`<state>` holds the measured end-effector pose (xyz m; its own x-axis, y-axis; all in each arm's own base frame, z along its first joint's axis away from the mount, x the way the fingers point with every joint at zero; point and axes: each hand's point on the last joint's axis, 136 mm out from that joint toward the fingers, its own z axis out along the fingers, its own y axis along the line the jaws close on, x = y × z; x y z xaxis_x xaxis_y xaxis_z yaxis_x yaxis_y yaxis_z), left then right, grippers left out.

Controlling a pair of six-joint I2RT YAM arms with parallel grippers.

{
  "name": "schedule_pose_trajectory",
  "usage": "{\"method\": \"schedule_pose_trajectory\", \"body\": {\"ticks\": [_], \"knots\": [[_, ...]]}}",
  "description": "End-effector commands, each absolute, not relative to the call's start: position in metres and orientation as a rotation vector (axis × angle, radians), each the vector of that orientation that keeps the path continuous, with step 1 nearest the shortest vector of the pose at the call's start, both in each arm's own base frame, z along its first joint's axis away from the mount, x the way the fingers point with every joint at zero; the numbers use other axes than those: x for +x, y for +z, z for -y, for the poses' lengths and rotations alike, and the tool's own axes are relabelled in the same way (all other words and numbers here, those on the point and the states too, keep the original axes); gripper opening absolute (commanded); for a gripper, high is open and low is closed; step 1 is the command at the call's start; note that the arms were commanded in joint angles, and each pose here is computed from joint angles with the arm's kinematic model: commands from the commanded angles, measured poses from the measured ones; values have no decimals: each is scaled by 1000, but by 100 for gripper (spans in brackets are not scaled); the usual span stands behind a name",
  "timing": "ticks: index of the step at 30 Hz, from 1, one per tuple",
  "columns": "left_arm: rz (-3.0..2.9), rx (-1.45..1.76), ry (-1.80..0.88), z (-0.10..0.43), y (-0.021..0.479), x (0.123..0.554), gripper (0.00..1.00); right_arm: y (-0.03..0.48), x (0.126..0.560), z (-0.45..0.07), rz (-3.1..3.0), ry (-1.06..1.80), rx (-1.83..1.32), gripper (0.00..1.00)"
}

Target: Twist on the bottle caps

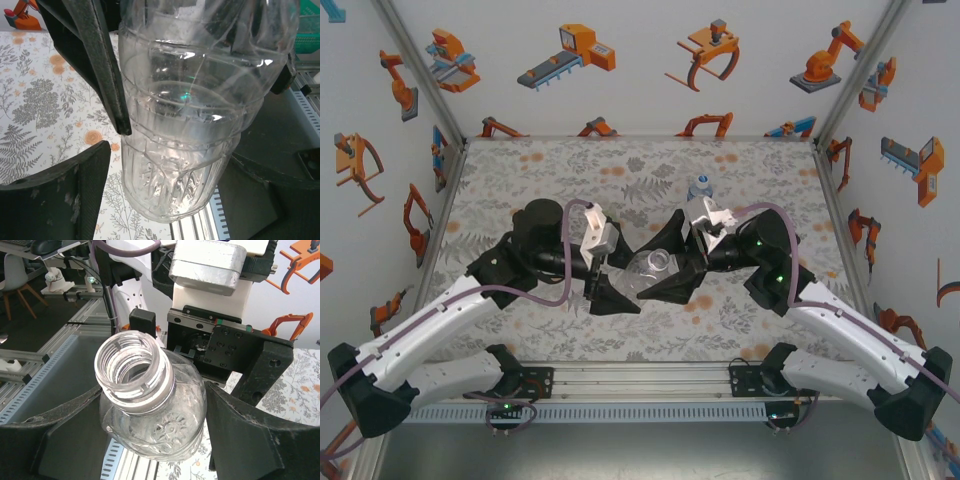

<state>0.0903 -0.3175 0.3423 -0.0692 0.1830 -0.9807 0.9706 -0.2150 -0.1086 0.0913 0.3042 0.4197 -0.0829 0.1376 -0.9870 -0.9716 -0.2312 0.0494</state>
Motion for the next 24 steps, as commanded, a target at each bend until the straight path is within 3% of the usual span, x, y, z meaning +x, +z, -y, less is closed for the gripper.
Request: {"method": "schedule_pose_trajectory", "body": {"ticks": [1, 7, 21, 24], "knots": [[-1240, 1480, -1357, 319, 357, 86, 70, 438, 89, -301, -984, 1457, -1211, 27], [-1216, 1490, -1374, 321, 364, 81, 72, 437, 94, -299, -991, 1403, -1189, 24], [-1207, 1525, -1402, 321, 359, 74, 45, 441, 94, -295, -973, 1379, -1166, 22], [-1208, 1529, -1389, 321, 358, 75, 43, 441, 96, -295, -985, 1371, -1152, 32]]}}
